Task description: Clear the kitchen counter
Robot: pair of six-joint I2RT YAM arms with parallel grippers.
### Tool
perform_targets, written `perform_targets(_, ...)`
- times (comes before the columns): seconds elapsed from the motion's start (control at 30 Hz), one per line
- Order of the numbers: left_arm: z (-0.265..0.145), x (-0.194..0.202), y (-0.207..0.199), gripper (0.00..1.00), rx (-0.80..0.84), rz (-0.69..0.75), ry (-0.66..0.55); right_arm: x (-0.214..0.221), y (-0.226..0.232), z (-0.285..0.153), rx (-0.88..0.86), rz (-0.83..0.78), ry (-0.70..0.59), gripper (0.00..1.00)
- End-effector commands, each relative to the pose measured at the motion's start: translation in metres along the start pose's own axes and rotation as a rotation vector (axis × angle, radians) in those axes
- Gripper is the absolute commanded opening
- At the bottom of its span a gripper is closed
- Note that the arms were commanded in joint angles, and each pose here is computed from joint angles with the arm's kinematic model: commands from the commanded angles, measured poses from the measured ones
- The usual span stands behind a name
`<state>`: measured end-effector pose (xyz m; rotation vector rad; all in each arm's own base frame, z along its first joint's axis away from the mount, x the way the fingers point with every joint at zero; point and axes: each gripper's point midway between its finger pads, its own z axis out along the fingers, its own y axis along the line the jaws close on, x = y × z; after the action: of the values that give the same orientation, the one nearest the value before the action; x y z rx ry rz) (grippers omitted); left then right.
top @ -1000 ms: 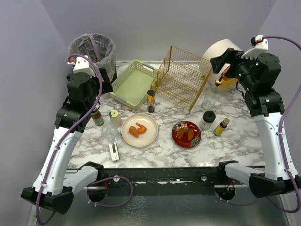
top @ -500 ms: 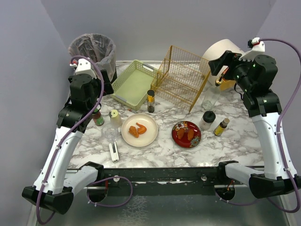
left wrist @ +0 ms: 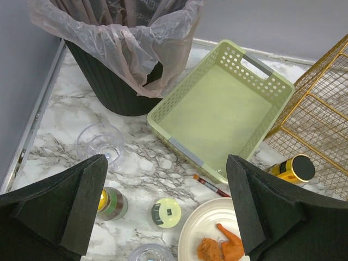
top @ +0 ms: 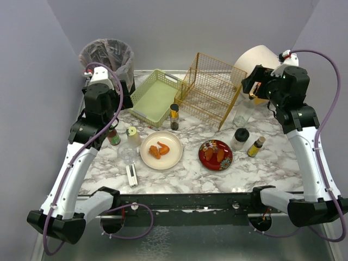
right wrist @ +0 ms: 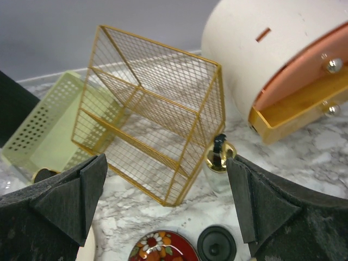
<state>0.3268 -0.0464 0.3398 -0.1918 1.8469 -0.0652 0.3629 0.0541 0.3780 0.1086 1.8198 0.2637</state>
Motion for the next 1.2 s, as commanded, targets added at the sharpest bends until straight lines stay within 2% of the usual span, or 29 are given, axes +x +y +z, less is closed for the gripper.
perform_targets(0.0, 0.006, 0.004, -0.003, 0.99, 0.016, 0.014, 0.013, 0.034, -0.037, 0.007, 0.170, -0.026, 0.085, 0.99)
perform_targets(0.33, 0.015, 0.016, -0.006, 0.99, 0.048, -0.002, -0.049, 0.079, -0.056, 0.027, 0.228, -0.012, 0.126, 0.95)
perform_targets(0.7, 0.009, 0.020, 0.000, 0.99, 0.052, -0.001, -0.096, 0.088, -0.072, 0.051, 0.287, -0.023, 0.067, 0.80)
perform_targets(1.17, 0.015, 0.035, 0.002, 0.99, 0.053, 0.005, -0.052, 0.095, -0.076, 0.074, 0.290, -0.040, 0.046, 0.68)
